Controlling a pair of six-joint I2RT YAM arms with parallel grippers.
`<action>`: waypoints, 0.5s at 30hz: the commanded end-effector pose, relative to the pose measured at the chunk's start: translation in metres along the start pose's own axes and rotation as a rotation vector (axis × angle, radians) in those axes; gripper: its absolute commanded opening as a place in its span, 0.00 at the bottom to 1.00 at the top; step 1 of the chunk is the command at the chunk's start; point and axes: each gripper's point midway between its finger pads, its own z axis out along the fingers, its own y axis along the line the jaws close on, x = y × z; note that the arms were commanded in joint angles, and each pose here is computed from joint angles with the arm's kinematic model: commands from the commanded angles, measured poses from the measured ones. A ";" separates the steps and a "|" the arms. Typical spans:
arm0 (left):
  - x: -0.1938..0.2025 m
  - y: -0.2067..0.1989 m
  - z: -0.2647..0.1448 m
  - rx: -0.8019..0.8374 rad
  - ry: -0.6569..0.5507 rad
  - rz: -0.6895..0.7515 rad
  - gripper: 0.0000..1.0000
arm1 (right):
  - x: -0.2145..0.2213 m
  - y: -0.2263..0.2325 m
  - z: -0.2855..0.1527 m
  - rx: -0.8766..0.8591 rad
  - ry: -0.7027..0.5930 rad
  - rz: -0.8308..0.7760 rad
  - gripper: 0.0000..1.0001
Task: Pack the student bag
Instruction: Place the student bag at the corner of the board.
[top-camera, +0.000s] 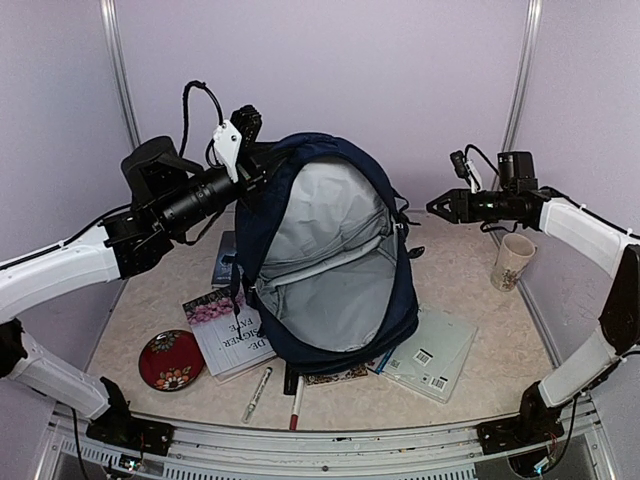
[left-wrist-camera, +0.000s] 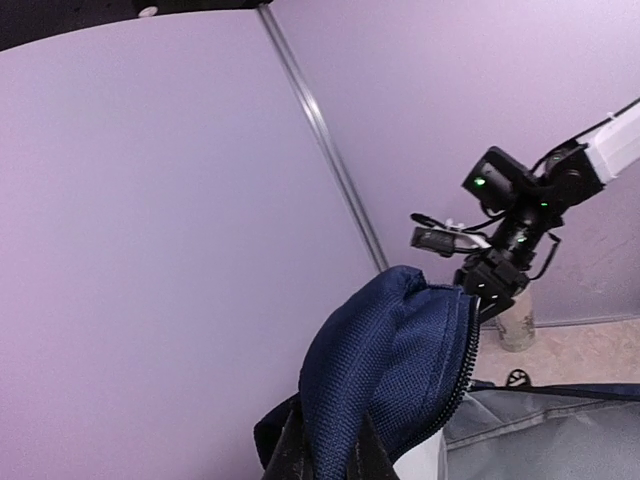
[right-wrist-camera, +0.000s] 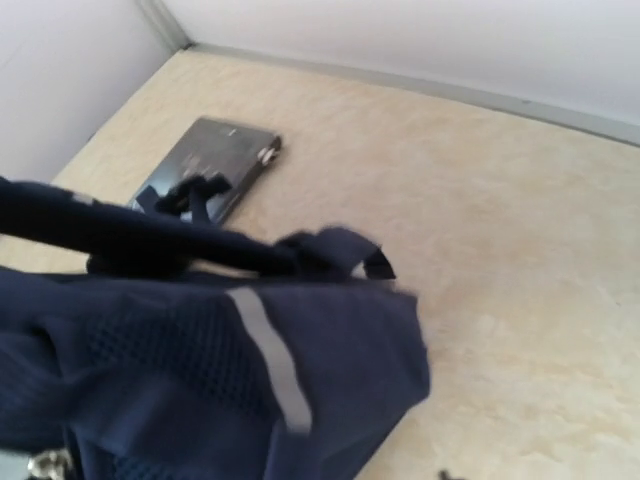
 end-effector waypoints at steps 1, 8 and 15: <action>-0.059 0.105 -0.005 -0.373 -0.149 -0.003 0.00 | -0.029 0.018 -0.026 0.011 -0.070 -0.018 0.52; -0.091 0.196 -0.023 -0.661 -0.162 0.074 0.00 | -0.014 0.036 -0.038 0.013 -0.042 -0.008 0.55; -0.163 0.231 -0.082 -0.887 -0.223 0.278 0.00 | 0.019 0.061 -0.018 -0.020 0.047 -0.016 0.55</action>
